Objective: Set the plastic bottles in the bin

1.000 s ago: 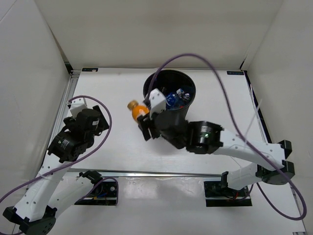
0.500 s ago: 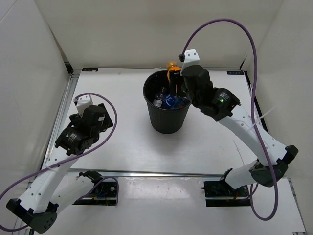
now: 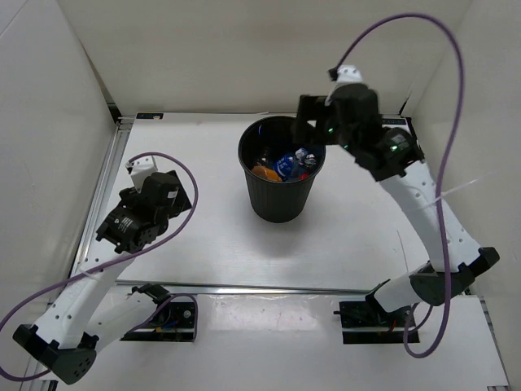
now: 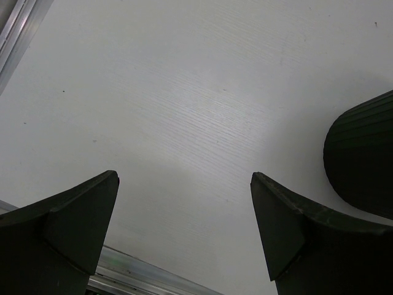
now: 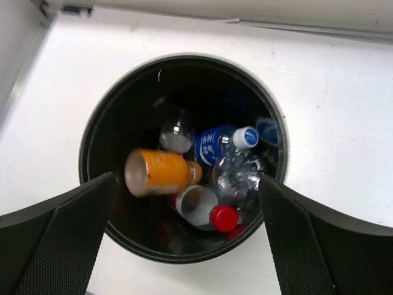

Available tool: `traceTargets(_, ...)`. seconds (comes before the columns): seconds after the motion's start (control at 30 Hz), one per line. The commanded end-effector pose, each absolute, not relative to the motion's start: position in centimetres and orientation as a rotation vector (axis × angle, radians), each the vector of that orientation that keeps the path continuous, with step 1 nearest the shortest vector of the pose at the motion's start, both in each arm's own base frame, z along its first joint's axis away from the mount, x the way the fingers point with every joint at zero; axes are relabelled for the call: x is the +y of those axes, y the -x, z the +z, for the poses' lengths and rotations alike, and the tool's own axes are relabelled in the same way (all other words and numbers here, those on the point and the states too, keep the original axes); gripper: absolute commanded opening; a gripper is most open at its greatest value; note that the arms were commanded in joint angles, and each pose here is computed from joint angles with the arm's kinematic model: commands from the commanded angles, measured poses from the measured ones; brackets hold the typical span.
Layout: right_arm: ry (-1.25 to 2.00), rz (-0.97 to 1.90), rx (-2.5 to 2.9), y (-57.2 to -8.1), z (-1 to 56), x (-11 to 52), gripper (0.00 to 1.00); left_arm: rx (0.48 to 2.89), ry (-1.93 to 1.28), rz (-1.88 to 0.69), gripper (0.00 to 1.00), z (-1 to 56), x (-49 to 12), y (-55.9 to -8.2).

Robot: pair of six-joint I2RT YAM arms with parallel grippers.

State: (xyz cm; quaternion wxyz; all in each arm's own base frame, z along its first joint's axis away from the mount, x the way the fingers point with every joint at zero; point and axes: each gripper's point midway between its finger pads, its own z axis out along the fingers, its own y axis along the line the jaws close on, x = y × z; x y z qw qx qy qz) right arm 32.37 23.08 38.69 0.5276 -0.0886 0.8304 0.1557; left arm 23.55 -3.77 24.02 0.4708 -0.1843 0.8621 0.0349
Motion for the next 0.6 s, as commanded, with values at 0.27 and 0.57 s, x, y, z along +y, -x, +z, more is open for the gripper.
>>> traceTargets(0.27, -0.001, 0.565, 1.984, -30.9, 42.5, 15.2, 1.00, 2.067, 0.566, 0.096, 1.00, 23.4, -3.4, -24.3)
traceTargets(0.57, -0.094, 0.432, 2.073, -31.3, 38.6, 12.3, 1.00, 1.851, 0.789, 0.295, 1.00, 23.4, 0.9, -24.1)
